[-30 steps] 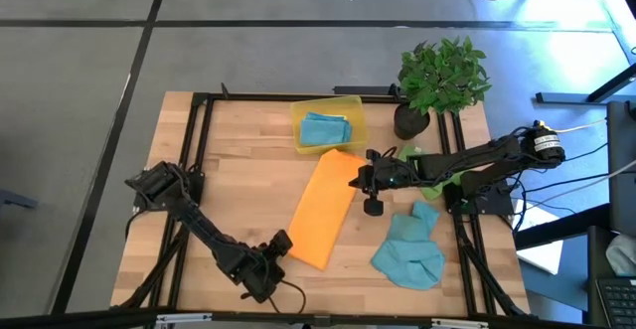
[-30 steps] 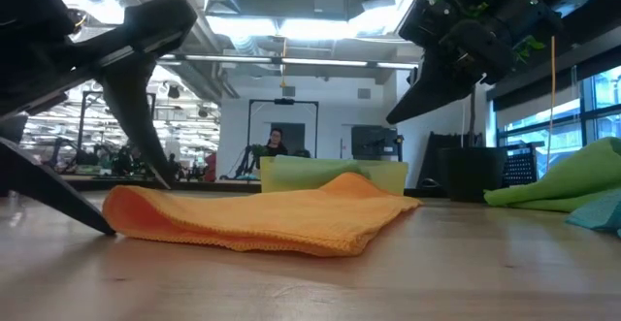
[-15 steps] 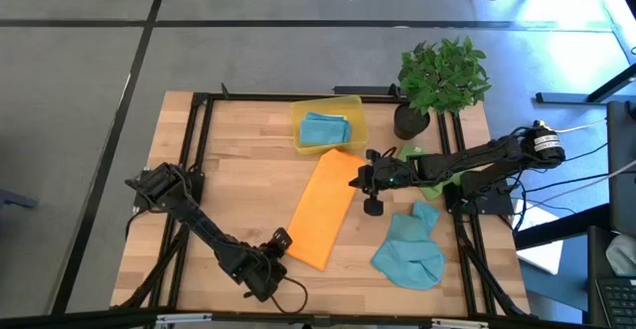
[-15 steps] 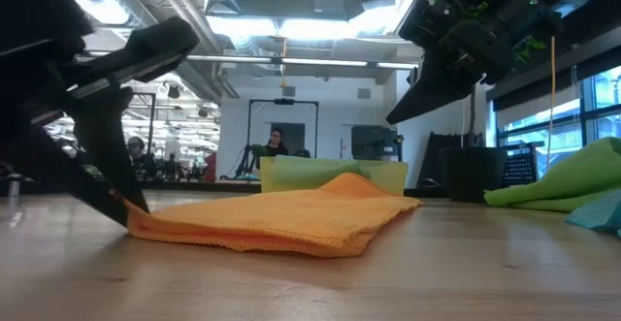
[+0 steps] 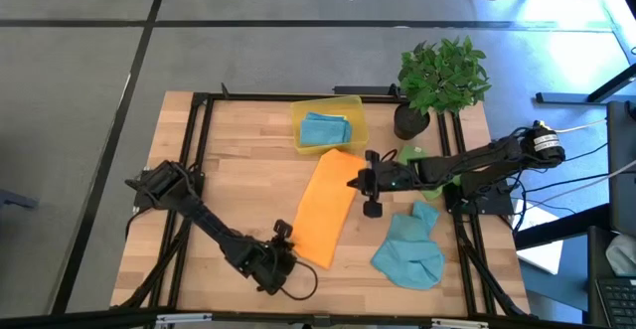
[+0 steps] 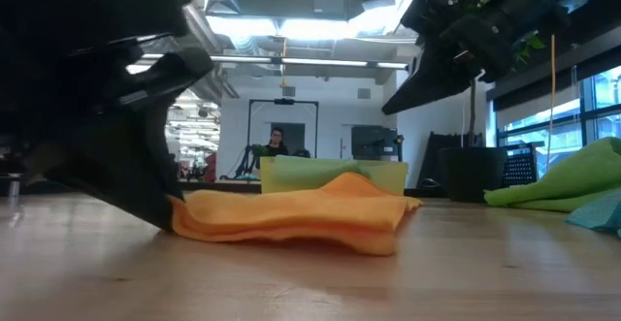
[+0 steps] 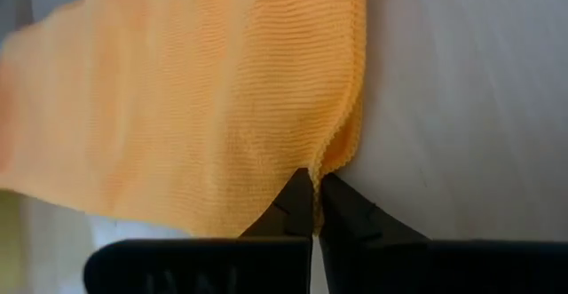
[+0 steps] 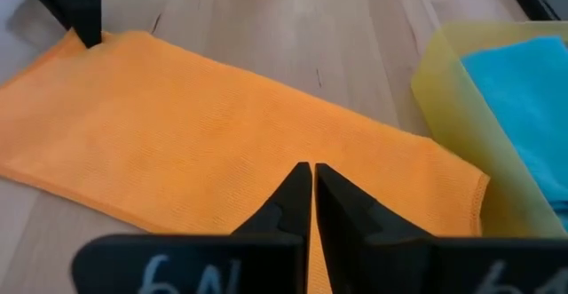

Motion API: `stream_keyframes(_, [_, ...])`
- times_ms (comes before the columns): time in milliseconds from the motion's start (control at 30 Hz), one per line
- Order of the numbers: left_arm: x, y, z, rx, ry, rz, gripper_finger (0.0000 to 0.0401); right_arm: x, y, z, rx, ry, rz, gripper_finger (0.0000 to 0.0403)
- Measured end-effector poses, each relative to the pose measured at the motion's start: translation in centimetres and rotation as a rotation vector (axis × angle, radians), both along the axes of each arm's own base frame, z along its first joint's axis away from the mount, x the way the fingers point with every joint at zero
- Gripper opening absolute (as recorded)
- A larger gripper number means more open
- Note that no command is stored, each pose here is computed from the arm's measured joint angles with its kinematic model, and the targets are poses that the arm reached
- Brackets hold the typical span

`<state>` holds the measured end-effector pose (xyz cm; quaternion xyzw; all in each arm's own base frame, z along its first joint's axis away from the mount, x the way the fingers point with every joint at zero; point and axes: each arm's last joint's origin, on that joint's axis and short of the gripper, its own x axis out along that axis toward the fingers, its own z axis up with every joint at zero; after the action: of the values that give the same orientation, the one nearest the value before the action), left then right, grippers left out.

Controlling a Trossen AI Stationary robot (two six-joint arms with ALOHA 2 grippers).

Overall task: Fold microfiber towels
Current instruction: Fold the orange microfiber towel

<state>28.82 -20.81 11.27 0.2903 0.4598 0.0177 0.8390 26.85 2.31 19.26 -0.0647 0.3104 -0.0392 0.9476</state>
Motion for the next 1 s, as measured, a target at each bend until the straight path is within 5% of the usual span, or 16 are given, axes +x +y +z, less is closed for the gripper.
stream_keyframes(233, [0.8,-0.4,1.7,-0.132,-0.116,0.025,0.0,-0.1,1.4,0.1,-0.014,-0.019,0.034,0.0021])
stream_keyframes(667, [2.8,2.5,6.7,-0.425,-0.29,0.188,0.0,-1.0,8.4,0.0,-0.026,-0.094,0.292,0.0026])
stream_keyframes(1000, [4.6,5.9,6.6,-0.521,-0.271,0.307,0.0,0.9,11.8,-3.4,0.075,-0.125,0.292,0.0164])
